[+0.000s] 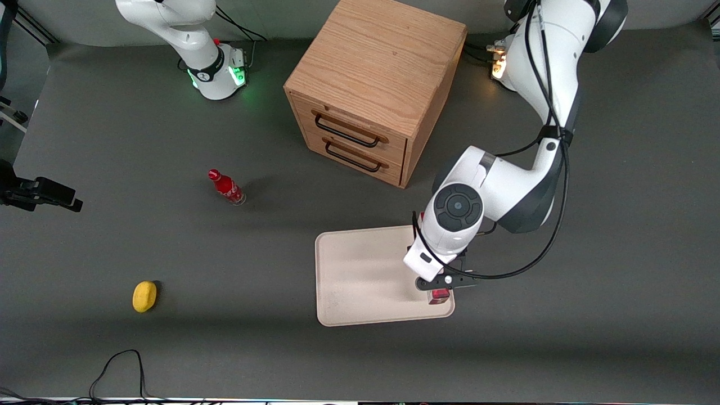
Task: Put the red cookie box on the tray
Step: 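Lower the held cookie box onto the white tray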
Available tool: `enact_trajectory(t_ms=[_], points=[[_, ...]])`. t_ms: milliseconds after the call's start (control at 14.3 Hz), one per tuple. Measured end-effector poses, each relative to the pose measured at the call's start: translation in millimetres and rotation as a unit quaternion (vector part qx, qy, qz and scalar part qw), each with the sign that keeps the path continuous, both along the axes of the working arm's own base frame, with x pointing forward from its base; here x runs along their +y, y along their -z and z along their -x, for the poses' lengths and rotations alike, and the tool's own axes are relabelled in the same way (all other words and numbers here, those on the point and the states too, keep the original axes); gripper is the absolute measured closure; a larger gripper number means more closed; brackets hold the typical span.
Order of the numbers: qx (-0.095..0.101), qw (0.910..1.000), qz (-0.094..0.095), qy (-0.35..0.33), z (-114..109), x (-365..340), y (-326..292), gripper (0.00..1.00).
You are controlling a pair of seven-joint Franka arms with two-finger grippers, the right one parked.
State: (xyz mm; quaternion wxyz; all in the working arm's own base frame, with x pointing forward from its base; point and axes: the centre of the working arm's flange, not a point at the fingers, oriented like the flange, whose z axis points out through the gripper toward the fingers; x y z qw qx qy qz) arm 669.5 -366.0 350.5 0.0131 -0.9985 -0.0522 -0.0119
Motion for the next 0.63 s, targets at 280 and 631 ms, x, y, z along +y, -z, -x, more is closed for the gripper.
enact_trajectory(t_ms=[280, 631], points=[[-0.007, 1.0, -0.002, 0.0, -12, 8, 51, 0.97], [0.003, 1.0, -0.008, 0.002, -11, 8, 80, 0.97]])
